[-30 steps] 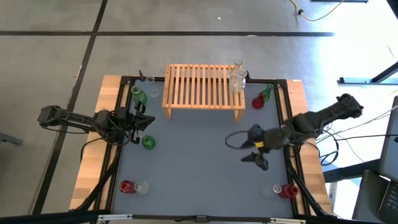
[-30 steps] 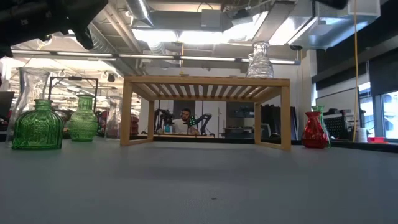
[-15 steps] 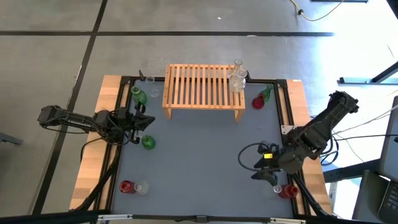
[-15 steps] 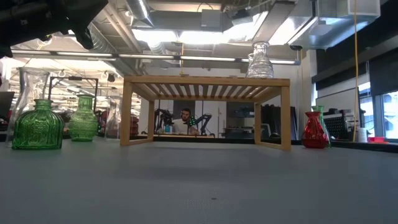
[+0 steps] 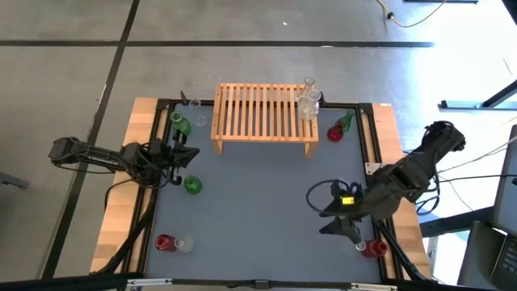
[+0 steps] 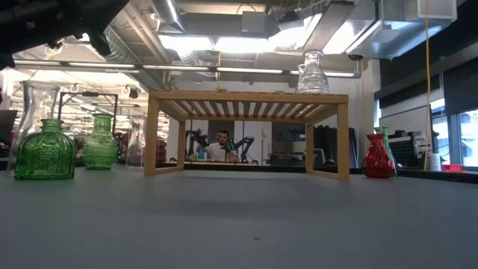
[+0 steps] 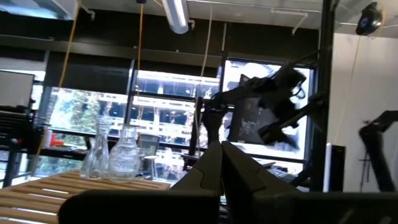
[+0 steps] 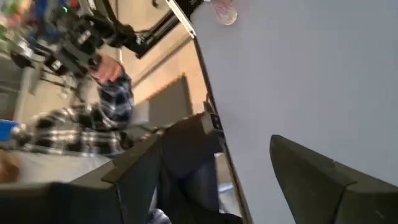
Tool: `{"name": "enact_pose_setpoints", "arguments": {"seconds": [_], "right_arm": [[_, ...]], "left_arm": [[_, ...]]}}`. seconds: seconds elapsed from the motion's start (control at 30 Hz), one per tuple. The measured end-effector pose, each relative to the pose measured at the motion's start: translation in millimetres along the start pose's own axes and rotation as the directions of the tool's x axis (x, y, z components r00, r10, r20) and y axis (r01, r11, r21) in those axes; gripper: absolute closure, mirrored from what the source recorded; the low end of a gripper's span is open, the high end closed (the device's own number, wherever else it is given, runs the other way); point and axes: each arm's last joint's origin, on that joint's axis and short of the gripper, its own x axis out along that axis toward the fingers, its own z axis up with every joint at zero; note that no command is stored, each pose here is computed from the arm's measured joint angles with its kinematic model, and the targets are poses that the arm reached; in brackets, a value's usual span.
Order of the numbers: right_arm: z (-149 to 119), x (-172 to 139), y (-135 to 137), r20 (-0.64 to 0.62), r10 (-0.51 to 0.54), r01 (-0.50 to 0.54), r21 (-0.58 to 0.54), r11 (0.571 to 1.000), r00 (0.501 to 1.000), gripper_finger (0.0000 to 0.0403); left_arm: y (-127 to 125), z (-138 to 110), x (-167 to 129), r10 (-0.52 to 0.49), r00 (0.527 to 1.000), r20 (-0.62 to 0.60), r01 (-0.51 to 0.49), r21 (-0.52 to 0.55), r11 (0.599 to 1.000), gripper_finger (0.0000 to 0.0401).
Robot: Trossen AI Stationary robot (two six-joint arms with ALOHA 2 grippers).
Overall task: Sort vases onto shelf
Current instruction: Put the transparent vase on the shelf aligned with the other transparent vase
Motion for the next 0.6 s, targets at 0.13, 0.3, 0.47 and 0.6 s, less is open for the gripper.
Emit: {"name": "enact_pose_setpoints", "arguments": {"seconds": [0.13, 0.3, 0.47, 0.6], "right_arm": [[-3.1, 7.4, 7.1, -0.091, -0.145, 0.146, 0.008, 0.989, 0.985, 0.0116], [-21.1, 22.1, -3.6, -0.31, -0.336, 0.381, 0.098, 0.919, 0.89, 0.0116], [-48.5, 30.1, -18.2, -0.529, -0.491, 0.638, 0.13, 0.759, 0.692, 0.0116], [-71.8, 31.0, -22.0, -0.663, -0.508, 0.753, 0.129, 0.646, 0.55, 0.0116]], "left_arm": [[0.1, -0.3, 0.0, 0.005, 1.0, -0.003, -0.005, 0.0, 1.0, 0.0399], [0.1, -2.1, 0.0, 0.006, 1.0, -0.021, -0.006, -0.026, 1.0, 0.0399], [0.2, -2.7, 0.0, 0.006, 1.0, -0.027, -0.007, -0.026, 1.0, 0.0399], [0.2, -2.8, -0.1, 0.006, 1.0, -0.028, -0.007, -0.026, 1.0, 0.0399]]}}
